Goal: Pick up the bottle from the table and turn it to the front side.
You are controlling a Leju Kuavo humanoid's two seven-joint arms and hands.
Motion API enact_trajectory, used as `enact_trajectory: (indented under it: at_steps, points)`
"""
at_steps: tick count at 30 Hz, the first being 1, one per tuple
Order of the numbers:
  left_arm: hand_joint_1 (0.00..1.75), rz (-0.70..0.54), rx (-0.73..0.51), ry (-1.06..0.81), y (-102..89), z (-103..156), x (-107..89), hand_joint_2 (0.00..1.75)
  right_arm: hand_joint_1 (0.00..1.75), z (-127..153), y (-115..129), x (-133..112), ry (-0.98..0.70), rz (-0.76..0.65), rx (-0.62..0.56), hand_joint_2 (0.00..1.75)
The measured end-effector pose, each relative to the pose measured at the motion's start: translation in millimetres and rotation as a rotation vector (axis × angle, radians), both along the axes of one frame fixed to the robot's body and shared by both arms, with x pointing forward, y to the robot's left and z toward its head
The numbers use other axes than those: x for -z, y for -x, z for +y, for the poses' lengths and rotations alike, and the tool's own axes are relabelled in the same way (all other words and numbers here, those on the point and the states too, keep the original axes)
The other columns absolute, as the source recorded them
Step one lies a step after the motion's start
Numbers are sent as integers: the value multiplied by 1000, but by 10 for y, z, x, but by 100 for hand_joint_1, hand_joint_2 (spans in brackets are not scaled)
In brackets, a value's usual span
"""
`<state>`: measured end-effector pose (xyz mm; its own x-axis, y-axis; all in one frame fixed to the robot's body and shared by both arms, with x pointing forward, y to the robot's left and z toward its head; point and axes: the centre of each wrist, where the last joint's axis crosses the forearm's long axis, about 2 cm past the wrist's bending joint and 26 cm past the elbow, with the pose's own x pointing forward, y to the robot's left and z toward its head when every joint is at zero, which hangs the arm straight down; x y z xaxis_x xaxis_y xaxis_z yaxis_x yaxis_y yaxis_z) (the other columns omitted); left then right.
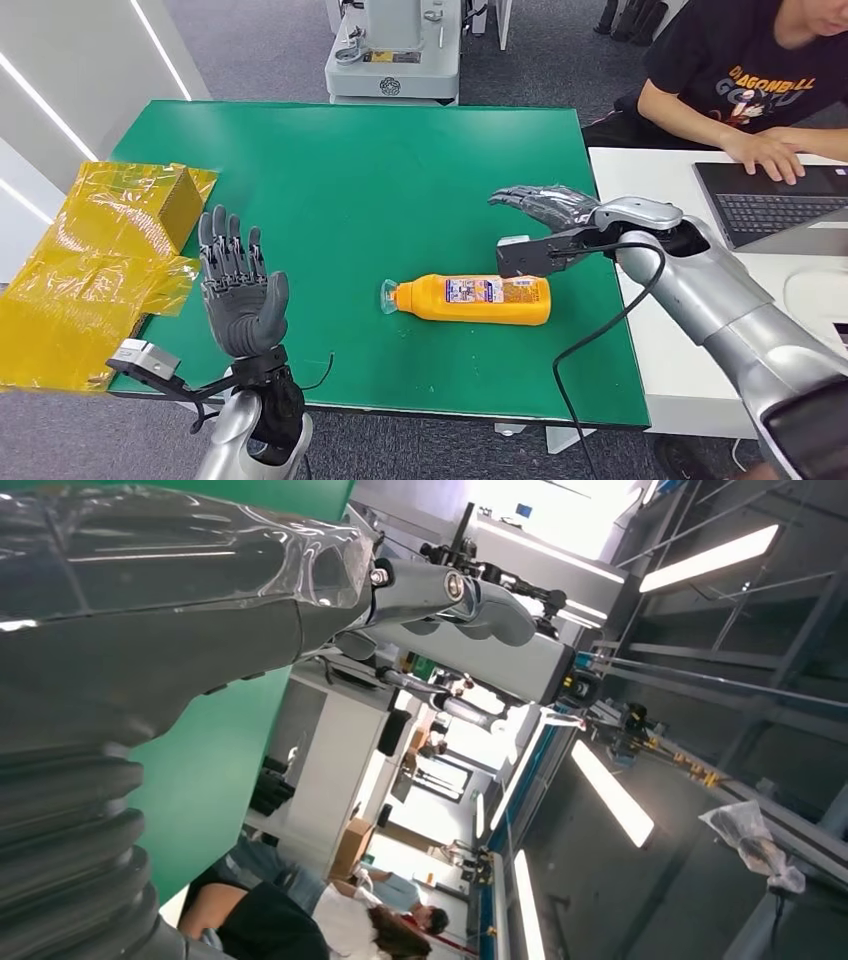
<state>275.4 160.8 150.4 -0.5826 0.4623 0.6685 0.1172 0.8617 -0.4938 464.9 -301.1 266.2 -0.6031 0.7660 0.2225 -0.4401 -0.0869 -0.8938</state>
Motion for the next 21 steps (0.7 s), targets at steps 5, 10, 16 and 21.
enact_trajectory:
  at_steps: [5, 10, 16, 21]
  points:
    - [0, 1, 1, 1, 2, -11, -3, 175, 0, 22, -1, 237, 31, 7, -9, 175]
    - [0, -5, 12, -1, 4, -18, -4, 175, 0, 50, 9, 443, 85, 0, 0, 175]
    - [0, -14, 24, -11, 5, -21, -4, 175, 0, 56, 47, 641, 95, -88, -8, 175]
    - [0, -11, 38, -26, 0, -32, 28, 175, 0, 88, 77, 769, 90, -137, -6, 175]
